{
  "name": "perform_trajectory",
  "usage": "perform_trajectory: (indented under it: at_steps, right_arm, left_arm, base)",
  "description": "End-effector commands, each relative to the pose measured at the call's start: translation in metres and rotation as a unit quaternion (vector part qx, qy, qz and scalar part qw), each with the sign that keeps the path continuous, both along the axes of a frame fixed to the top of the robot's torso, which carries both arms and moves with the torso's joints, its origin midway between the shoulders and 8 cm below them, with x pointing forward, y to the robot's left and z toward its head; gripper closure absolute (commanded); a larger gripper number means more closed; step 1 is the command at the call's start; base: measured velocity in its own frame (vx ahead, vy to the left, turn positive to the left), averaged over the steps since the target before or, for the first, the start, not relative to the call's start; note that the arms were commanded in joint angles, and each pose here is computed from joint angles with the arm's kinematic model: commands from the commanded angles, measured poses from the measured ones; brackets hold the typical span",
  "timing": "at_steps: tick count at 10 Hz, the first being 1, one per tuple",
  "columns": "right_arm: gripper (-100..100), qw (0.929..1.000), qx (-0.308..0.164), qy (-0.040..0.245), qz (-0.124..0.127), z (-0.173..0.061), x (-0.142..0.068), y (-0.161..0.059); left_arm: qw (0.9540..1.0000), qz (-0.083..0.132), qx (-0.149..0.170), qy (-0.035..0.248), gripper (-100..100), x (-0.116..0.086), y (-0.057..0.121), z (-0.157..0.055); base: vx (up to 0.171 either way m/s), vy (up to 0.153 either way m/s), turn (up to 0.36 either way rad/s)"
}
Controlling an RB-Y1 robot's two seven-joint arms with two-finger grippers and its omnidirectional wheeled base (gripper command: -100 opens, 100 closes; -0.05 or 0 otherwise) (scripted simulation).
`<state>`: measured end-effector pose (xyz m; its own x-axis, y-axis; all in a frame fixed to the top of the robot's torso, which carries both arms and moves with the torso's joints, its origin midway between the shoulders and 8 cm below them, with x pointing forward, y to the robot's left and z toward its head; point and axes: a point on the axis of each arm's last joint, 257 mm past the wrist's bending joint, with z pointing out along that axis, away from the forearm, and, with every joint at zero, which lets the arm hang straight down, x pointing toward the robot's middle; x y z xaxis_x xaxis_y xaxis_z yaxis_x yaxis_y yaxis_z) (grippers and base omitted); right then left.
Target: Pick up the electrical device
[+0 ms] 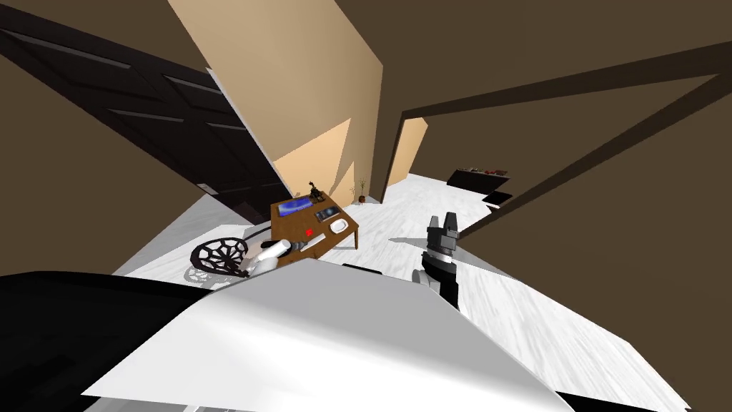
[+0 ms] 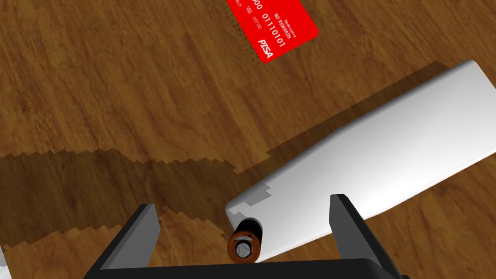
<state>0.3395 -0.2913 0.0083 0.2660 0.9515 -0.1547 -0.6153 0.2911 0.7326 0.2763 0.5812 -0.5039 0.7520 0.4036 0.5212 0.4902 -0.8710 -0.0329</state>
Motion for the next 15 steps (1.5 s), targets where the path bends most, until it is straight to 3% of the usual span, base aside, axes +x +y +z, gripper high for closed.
perform_trajectory:
  at_steps: [1, 2, 5, 6, 7, 11, 12, 13, 14, 15]
  right_arm:
    - [0, 1.0, 0.0, 0.0, 0.0, 0.0, 0.0, 0.0]
    - [0, 1.0, 0.0, 0.0, 0.0, 0.0, 0.0, 0.0]
    - [0, 1.0, 0.0, 0.0, 0.0, 0.0, 0.0, 0.0]
    - [0, 1.0, 0.0, 0.0, 0.0, 0.0, 0.0, 0.0]
    - [0, 1.0, 0.0, 0.0, 0.0, 0.0, 0.0, 0.0]
    - [0, 1.0, 0.0, 0.0, 0.0, 0.0, 0.0, 0.0]
    - [0, 1.0, 0.0, 0.0, 0.0, 0.0, 0.0, 0.0]
    - [0, 1.0, 0.0, 0.0, 0.0, 0.0, 0.0, 0.0]
    - [0, 1.0, 0.0, 0.0, 0.0, 0.0, 0.0, 0.0]
    - [0, 1.0, 0.0, 0.0, 0.0, 0.0, 0.0, 0.0]
  left_arm:
    - [0.9998, 0.021, 0.002, -0.002, -100, -0.008, 0.015, -0.001]
    - [0.9997, 0.023, -0.002, 0.002, -100, -0.012, 0.014, -0.005]
    - [0.9969, 0.079, -0.002, -0.002, -100, -0.036, 0.046, -0.008]
    - [0.9978, 0.066, -0.001, -0.001, -100, -0.031, 0.041, -0.007]
    - [0.9976, 0.069, -0.002, -0.002, 100, -0.032, 0.041, -0.007]
    - [0.9976, 0.069, -0.002, -0.002, 100, -0.032, 0.041, -0.007]
    - [0.9976, 0.069, -0.002, -0.002, 0, -0.032, 0.041, -0.007]
    - [0.9982, 0.06, -0.002, -0.001, 100, -0.028, 0.036, -0.007]
    - [0.9991, 0.041, -0.002, 0.001, 100, -0.02, 0.025, -0.006]
    - [0.9991, 0.041, -0.002, 0.001, 100, -0.02, 0.025, -0.006]
  base:
    - [-0.066, -0.015, -0.274]
    - [-0.05, -0.01, -0.114]
    - [-0.087, -0.021, -0.321]
    - [-0.044, -0.01, -0.073]
    - [-0.008, -0.002, 0.015]
    - [0.0, 0.0, 0.0]
    - [0.0, 0.0, 0.0]
    - [0.032, 0.017, 0.254]
    - [0.08, 0.036, 0.357]
    - [0.065, 0.015, 0.146]
